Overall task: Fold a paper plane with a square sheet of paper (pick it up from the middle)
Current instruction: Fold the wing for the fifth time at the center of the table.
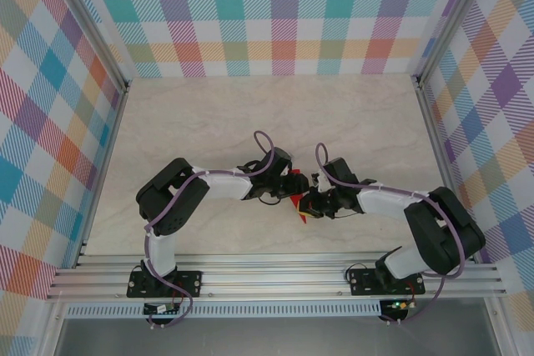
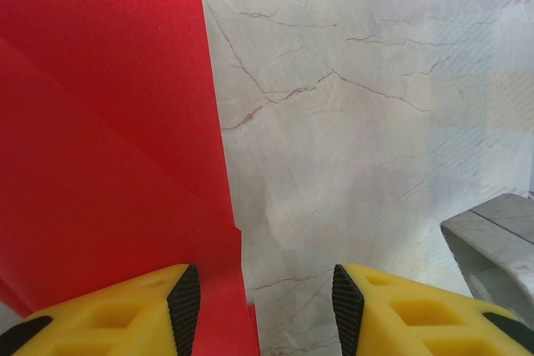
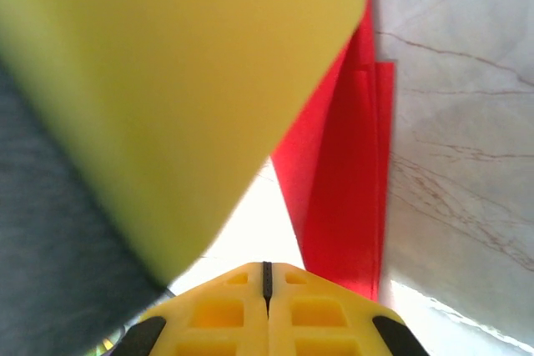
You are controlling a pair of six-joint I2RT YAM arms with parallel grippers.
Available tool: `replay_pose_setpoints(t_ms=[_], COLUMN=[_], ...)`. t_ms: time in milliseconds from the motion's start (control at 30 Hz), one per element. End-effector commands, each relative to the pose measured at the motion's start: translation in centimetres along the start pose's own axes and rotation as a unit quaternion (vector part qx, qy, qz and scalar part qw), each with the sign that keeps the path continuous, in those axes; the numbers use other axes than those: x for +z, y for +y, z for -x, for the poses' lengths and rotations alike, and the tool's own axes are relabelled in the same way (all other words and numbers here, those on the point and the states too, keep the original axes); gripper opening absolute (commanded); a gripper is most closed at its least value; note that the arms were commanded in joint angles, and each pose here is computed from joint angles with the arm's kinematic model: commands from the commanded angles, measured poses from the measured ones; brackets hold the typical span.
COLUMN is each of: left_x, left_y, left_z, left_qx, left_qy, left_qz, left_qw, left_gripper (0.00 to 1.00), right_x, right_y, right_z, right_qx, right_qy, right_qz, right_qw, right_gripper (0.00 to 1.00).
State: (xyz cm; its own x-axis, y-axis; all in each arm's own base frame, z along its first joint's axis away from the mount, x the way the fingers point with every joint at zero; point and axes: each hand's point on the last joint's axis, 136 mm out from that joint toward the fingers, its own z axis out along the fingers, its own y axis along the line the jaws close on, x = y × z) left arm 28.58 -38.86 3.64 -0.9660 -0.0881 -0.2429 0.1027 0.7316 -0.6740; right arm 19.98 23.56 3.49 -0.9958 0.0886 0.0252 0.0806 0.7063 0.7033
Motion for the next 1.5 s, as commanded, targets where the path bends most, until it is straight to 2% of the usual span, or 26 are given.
replay_pose_setpoints(t_ms=[0, 233, 600, 800, 1033, 1267, 1467], left_x=[0.7, 0.7, 0.9, 0.8, 0.9, 0.9, 0.9], left_y=[1.1, 1.2, 1.3, 1.3, 1.1, 1.1, 1.1], left_z=[-1.3, -1.3, -1.4, -1.4, -1.4, -1.4, -1.5], left_qx=[-0.001, -0.002, -0.002, -0.002, -0.002, -0.002, -0.002], left_qy=[0.023, 0.023, 0.025, 0.026, 0.027, 0.028, 0.029], left_qz=[0.025, 0.025, 0.027, 0.025, 0.023, 0.023, 0.023], left_qw=[0.999, 0.999, 0.999, 0.999, 0.999, 0.999, 0.999], left_gripper=[0.49, 0.49, 0.49, 0.49, 0.49, 0.49, 0.49], right_x=[0.4, 0.3, 1.0, -1.0, -1.7, -0.6, -0.2], right_y=[-1.0, -3.3, -5.9, -2.4, 2.1, 1.8, -0.4], right_z=[-0.1, -0.7, -2.6, -1.4, -0.7, -0.9, -1.6], right_qx=[-0.001, 0.008, 0.032, 0.000, -0.015, -0.009, -0.001], right_qy=[0.007, 0.009, 0.035, 0.002, -0.003, 0.024, 0.038], right_qz=[-0.028, -0.075, -0.098, -0.064, 0.029, 0.029, -0.015], right_qw=[1.000, 0.997, 0.994, 0.998, 0.999, 0.999, 0.999], right_gripper=[0.03, 0.03, 0.01, 0.02, 0.05, 0.08, 0.08])
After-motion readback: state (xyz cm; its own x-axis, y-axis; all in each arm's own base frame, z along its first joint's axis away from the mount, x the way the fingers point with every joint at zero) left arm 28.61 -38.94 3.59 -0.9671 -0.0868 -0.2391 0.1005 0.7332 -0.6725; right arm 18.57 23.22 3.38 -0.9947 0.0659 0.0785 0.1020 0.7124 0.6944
